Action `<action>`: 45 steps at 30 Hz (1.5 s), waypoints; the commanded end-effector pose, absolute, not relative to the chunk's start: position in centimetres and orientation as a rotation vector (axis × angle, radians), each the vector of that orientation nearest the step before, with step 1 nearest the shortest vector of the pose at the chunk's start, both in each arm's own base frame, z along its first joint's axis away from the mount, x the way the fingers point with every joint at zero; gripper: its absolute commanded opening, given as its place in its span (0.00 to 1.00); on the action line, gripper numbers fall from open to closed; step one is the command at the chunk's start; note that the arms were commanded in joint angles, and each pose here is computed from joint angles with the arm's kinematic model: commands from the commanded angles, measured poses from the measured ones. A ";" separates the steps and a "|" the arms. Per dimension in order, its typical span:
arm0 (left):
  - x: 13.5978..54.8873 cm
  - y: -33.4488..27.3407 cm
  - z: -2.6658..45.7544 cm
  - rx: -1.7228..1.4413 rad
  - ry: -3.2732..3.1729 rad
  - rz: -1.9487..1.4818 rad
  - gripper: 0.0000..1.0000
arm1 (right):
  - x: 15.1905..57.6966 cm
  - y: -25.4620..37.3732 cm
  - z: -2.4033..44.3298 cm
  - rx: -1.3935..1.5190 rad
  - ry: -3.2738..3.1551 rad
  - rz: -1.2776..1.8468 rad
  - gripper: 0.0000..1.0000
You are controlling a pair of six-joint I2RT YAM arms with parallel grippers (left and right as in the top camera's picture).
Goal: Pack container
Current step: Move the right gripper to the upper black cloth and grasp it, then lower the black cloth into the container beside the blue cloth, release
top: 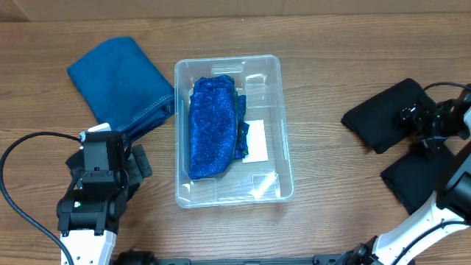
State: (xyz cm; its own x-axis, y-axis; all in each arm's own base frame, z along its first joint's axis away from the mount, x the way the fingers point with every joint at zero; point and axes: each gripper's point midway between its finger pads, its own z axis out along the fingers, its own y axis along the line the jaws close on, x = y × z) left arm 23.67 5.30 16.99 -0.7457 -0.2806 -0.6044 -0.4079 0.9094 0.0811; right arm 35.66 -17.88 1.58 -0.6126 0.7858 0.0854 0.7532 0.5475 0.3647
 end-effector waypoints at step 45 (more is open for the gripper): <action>23.8 5.5 17.6 -0.524 2.435 0.269 1.00 | 36.8 23.1 14.2 -0.750 2.655 0.665 0.09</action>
State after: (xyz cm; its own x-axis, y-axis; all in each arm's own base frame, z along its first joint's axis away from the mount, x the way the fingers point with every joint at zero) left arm 23.67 5.30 16.99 -0.7457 -0.2806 -0.6043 -0.4077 0.9095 0.0808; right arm 35.35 23.45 14.32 -0.8328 -0.4102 -0.3716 -0.5434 0.7338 0.4077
